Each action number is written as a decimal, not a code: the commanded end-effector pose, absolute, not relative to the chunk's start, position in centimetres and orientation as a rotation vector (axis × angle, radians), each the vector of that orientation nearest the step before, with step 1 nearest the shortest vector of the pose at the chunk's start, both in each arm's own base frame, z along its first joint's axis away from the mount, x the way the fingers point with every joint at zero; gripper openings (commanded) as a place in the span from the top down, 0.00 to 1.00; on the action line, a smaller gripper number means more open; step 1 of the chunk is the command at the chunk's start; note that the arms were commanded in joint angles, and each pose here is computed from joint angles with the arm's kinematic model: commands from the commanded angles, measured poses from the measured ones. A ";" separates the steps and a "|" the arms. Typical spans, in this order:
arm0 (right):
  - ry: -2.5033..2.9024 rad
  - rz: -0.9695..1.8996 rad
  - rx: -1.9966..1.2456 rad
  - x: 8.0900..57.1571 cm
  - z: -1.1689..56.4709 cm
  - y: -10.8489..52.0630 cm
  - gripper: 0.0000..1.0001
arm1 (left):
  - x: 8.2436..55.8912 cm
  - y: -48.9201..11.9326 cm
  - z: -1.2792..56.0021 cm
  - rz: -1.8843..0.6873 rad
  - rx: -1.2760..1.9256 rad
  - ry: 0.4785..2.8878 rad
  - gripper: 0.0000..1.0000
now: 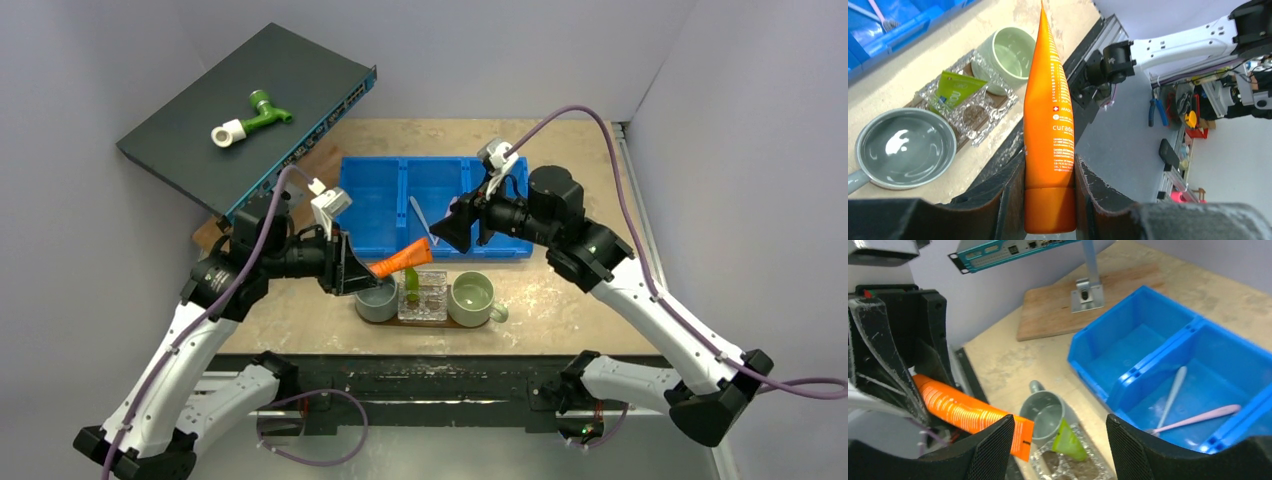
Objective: Prepare toiletry sets of a toothbrush and toothpaste on the tray
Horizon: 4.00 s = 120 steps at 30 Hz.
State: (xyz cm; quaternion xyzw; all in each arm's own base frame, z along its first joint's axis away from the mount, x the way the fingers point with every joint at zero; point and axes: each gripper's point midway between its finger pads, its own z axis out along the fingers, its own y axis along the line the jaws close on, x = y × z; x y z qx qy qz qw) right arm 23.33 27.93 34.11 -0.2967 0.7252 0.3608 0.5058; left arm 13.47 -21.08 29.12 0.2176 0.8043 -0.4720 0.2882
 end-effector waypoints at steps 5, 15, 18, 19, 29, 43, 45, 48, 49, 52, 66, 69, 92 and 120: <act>1.635 1.361 -0.695 19.6 36.3 29.8 0.31 | 13.9 -21.7 32.6 -1.330 0.573 1.970 1.00; 1.539 1.593 -0.761 16.6 37.2 30.5 0.33 | 12.9 -22.4 34.5 -1.429 0.612 1.883 1.00; 1.518 1.632 -0.776 16.0 37.5 30.5 0.36 | 12.5 -22.7 35.0 -1.475 0.633 1.849 1.00; 1.507 1.648 -0.784 15.7 37.7 30.5 0.38 | 12.4 -22.7 35.1 -1.484 0.639 1.842 1.00; 1.443 1.727 -0.827 14.1 38.5 30.2 0.46 | 11.1 -22.9 36.3 -1.553 0.726 1.750 1.00; 1.405 1.796 -0.829 13.4 39.3 30.1 0.62 | 10.4 -22.9 36.1 -1.573 0.788 1.730 1.00; 1.407 1.800 -0.826 13.4 39.4 30.2 0.62 | 10.4 -23.0 36.1 -1.576 0.791 1.729 1.00; 1.414 1.811 -0.823 13.5 39.2 30.3 0.63 | 10.5 -23.0 36.1 -1.579 0.793 1.723 1.00; 1.418 1.812 -0.824 13.6 39.1 30.3 0.63 | 10.5 -23.0 36.1 -1.578 0.792 1.721 1.00; 1.432 1.819 -0.828 13.6 38.7 30.4 0.65 | 10.6 -23.1 36.2 -1.578 0.794 1.716 1.00; 1.469 1.828 -0.852 13.5 37.7 30.6 0.68 | 10.8 -23.1 36.3 -1.571 0.791 1.710 1.00; 1.468 1.832 -0.861 13.3 37.7 30.6 0.72 | 11.0 -23.2 36.2 -1.570 0.786 1.715 1.00; 1.534 1.638 -0.914 14.0 38.3 30.4 1.00 | 12.9 -22.8 35.2 -1.446 0.696 1.824 0.40; 2.090 0.746 -0.761 19.3 34.1 22.3 1.00 | 18.0 -16.9 29.5 -0.830 0.429 2.049 0.00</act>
